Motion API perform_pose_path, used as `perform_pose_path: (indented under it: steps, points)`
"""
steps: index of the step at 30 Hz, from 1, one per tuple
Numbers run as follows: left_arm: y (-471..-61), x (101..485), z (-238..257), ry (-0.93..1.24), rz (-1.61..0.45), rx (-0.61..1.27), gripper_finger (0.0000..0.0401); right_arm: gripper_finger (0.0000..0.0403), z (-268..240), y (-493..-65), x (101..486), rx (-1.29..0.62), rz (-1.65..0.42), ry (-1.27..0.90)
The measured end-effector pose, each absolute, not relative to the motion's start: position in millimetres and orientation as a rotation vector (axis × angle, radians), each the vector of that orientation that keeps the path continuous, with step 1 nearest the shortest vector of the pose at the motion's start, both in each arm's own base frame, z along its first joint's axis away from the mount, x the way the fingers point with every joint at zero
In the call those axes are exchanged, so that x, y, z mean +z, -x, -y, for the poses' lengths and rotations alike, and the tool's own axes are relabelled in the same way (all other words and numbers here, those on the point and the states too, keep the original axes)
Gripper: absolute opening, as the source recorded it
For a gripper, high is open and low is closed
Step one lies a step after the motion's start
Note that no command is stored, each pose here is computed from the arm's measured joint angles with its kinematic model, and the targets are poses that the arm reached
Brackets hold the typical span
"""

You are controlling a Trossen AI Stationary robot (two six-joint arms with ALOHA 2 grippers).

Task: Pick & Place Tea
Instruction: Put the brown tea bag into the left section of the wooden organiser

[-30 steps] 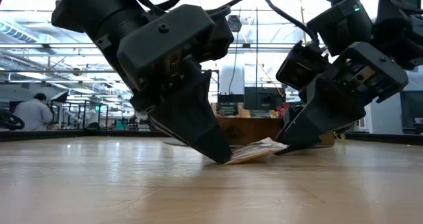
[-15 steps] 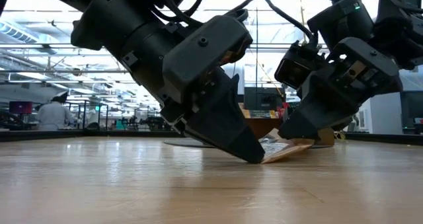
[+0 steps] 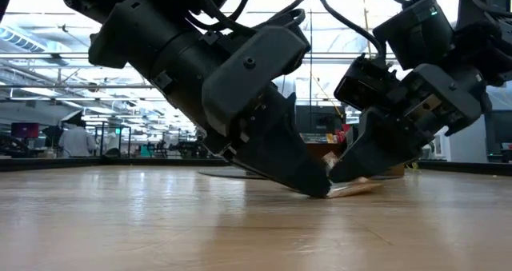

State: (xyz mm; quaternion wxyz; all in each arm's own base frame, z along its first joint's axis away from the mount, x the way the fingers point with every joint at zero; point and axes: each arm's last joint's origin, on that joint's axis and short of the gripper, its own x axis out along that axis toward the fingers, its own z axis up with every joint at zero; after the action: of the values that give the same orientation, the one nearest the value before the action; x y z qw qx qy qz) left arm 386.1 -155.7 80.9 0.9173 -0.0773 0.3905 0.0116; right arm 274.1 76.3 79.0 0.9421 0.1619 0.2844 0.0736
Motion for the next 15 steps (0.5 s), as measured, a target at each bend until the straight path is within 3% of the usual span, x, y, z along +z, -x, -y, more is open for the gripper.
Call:
perform_pose_path:
  steps: [3, 10, 15]
  points:
    - [-386, 87, 159, 0.125, -0.777, -0.006, 0.0042, 0.0007, -76, -274, 79, 0.162, -0.575, -0.295]
    - [-380, 112, 161, 0.066, -0.772, -0.067, 0.0042, 0.0002, -81, -272, 93, 0.209, -0.545, -0.206]
    - [-373, 156, 167, 0.066, -0.674, -0.094, 0.0042, 0.0001, -92, -263, 120, 0.283, -0.495, -0.078]
